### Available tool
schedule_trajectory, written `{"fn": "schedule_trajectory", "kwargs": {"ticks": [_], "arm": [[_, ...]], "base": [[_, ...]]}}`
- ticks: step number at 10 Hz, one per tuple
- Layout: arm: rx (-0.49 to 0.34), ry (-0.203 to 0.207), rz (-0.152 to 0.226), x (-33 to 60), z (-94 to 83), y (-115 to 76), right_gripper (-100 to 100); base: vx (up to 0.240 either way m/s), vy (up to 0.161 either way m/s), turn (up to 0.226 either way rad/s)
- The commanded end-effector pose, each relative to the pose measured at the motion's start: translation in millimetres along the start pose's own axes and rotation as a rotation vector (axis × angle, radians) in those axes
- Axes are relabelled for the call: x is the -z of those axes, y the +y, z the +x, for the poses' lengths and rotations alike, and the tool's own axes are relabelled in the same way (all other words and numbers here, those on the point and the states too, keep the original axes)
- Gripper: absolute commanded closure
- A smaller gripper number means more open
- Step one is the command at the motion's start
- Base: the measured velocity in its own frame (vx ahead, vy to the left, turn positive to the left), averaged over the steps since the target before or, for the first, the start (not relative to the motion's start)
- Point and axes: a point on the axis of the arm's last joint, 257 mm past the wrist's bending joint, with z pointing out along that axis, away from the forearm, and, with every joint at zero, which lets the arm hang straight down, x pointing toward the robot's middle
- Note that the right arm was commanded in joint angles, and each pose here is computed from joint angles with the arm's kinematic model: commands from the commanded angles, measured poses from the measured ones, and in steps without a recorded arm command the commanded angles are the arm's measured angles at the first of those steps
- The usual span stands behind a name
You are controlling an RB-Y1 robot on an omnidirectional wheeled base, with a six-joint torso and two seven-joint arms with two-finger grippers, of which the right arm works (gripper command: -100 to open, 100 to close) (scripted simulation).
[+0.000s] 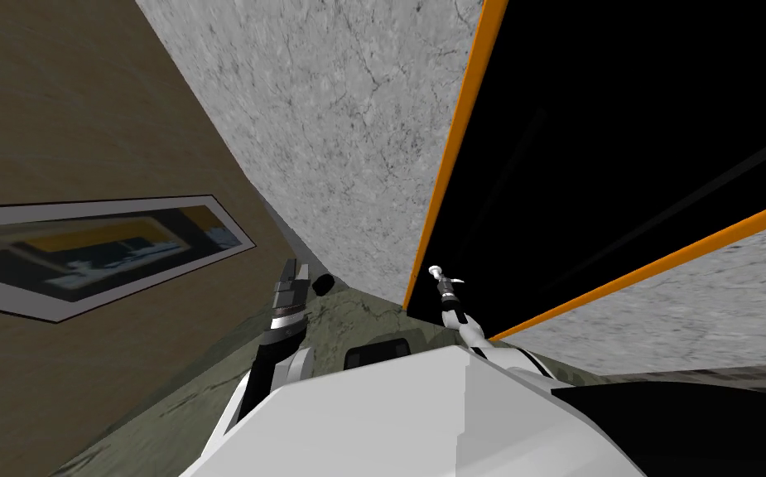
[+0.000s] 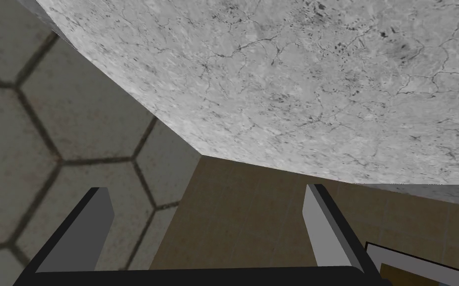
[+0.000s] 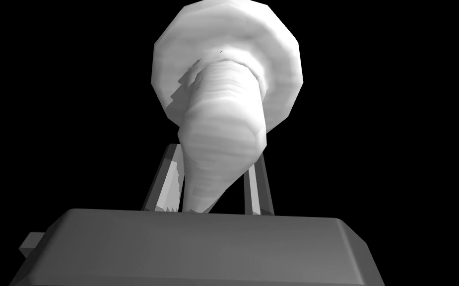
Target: Pull the door open
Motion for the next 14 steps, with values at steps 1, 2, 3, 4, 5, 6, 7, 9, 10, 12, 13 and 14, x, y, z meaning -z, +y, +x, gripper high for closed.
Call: {"fn": "schedule_trajectory", "kwargs": {"ticks": [1,2,3,4,5,6,7,9,10,12,13,14], "arm": [[0.005,0.026,0.003,1.7,3.5,-0.8,100],[0.006,0.039,0.004,2.0,5.5,-0.8,100],[0.007,0.051,0.005,2.4,7.3,-0.8,100],[0.009,0.067,0.007,3.0,9.8,-0.9,100],[0.011,0.079,0.009,3.5,11.6,-1.0,100],[0.007,0.072,0.012,3.4,12.5,-2.8,100],[0.007,0.094,0.016,6.1,16.7,-4.6,100],[0.009,0.118,0.014,7.6,19.8,-3.6,100],[0.01,0.131,0.014,8.5,21.6,-3.2,100],[0.013,0.164,0.014,10.9,26.1,-2.4,100],[0.014,0.181,0.014,12.4,28.4,-2.1,100],[0.015,0.193,0.015,13.4,30.0,-2.0,100]], "base": [[-0.239,-0.066,0.146],[-0.238,-0.065,0.133],[-0.215,-0.021,0.095],[-0.23,-0.034,0.121],[-0.224,-0.039,0.111],[-0.094,-0.008,0.033],[-0.136,-0.035,0.086],[-0.221,-0.051,0.098],[-0.227,-0.037,0.09],[-0.241,-0.049,0.097],[-0.261,-0.023,0.081],[-0.256,-0.055,0.088]]}}
